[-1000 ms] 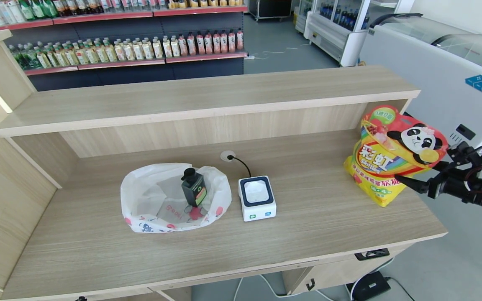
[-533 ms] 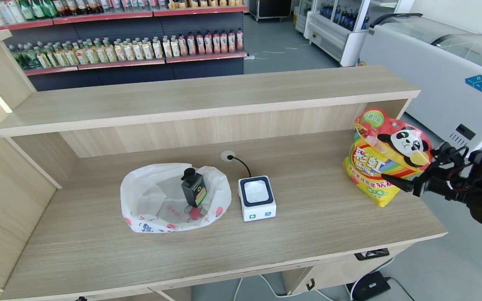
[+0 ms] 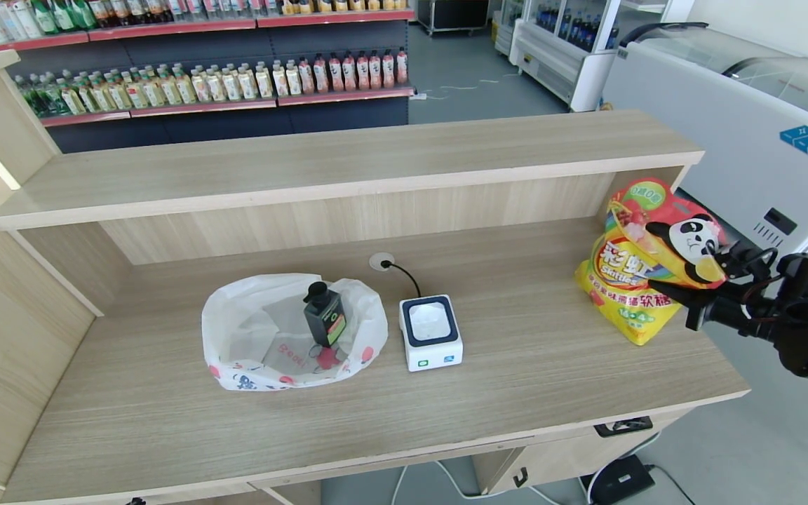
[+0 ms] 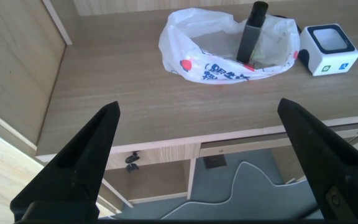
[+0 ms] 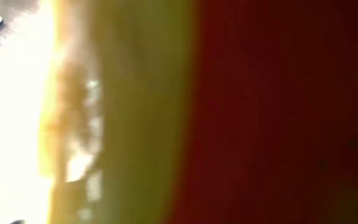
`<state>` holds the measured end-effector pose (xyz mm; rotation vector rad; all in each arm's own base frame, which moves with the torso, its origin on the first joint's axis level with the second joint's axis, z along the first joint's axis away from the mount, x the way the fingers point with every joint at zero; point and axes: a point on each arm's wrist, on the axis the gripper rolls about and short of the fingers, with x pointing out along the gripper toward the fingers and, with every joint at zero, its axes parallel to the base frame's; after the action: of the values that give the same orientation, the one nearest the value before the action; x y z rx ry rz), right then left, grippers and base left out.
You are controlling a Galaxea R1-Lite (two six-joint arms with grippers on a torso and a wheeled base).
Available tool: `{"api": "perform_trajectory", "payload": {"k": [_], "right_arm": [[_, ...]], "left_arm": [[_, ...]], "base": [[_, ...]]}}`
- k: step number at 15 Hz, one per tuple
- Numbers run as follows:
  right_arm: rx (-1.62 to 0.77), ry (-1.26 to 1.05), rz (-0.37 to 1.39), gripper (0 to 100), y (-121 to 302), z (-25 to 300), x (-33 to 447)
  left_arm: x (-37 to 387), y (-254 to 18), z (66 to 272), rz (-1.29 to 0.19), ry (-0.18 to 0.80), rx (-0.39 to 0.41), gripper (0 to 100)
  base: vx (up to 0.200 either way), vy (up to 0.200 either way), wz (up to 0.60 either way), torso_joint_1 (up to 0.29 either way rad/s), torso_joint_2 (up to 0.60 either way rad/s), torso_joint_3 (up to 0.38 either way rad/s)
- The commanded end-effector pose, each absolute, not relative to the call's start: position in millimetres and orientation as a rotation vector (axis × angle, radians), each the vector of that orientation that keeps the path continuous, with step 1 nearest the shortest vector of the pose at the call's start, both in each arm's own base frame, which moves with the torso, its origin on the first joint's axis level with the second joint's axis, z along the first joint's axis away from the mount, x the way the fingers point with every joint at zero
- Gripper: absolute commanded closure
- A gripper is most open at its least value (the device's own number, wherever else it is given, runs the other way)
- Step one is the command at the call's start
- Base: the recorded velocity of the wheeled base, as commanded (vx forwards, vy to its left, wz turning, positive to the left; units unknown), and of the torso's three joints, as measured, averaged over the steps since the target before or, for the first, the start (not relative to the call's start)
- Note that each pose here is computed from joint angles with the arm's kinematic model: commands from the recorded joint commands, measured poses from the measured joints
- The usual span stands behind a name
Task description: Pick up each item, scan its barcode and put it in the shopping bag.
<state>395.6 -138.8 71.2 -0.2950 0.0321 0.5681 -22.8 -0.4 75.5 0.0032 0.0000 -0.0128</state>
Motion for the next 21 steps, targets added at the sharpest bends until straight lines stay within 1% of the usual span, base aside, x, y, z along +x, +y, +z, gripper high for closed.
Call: {"api": "perform_trajectory", "payload": {"k": [1,3,6,7,8,9,10,11,15,21], "right_arm": [[-0.298,0.028,0.574,100,-135.7,72.2,394.7],[-0.324,0.001,0.586,100,-125.7,87.1,386.3],[-0.417,-0.048,0.612,100,-100.7,112.3,351.7],[-0.451,-0.053,0.616,100,-98.3,113.7,346.3],[-0.544,-0.075,0.62,100,-94.4,116.1,334.9],[-0.64,-0.095,0.632,100,-90.6,113.7,325.4],[-0.669,-0.103,0.639,100,-89.4,112.4,322.3],[-0.756,-0.127,0.651,100,-87.3,110.2,316.3],[-0.827,-0.133,0.629,100,-84.9,112.5,311.2],[-0.87,-0.157,0.575,100,-85.5,138.0,297.0]], "left_arm": [[-22.8,-0.4,75.5,-0.012,0.0,0.003,0],[-22.8,-0.4,75.5,-0.012,0.0,0.003,0],[-22.8,-0.4,75.5,-0.012,0.0,0.003,0],[-22.8,-0.4,75.5,-0.012,0.0,0.003,0],[-22.8,-0.4,75.5,-0.012,0.0,0.003,0],[-22.8,-0.4,75.5,-0.012,0.0,0.003,0],[-22.8,-0.4,75.5,-0.012,0.0,0.003,0],[-22.8,-0.4,75.5,-0.012,0.0,0.003,0],[-22.8,-0.4,75.5,-0.012,0.0,0.003,0],[-22.8,-0.4,75.5,-0.012,0.0,0.003,0]], "base": [[0.0,0.0,0.0,0.0,0.0,0.0],[0.0,0.0,0.0,0.0,0.0,0.0],[0.0,0.0,0.0,0.0,0.0,0.0],[0.0,0.0,0.0,0.0,0.0,0.0],[0.0,0.0,0.0,0.0,0.0,0.0],[0.0,0.0,0.0,0.0,0.0,0.0],[0.0,0.0,0.0,0.0,0.0,0.0],[0.0,0.0,0.0,0.0,0.0,0.0],[0.0,0.0,0.0,0.0,0.0,0.0],[0.0,0.0,0.0,0.0,0.0,0.0]]}}
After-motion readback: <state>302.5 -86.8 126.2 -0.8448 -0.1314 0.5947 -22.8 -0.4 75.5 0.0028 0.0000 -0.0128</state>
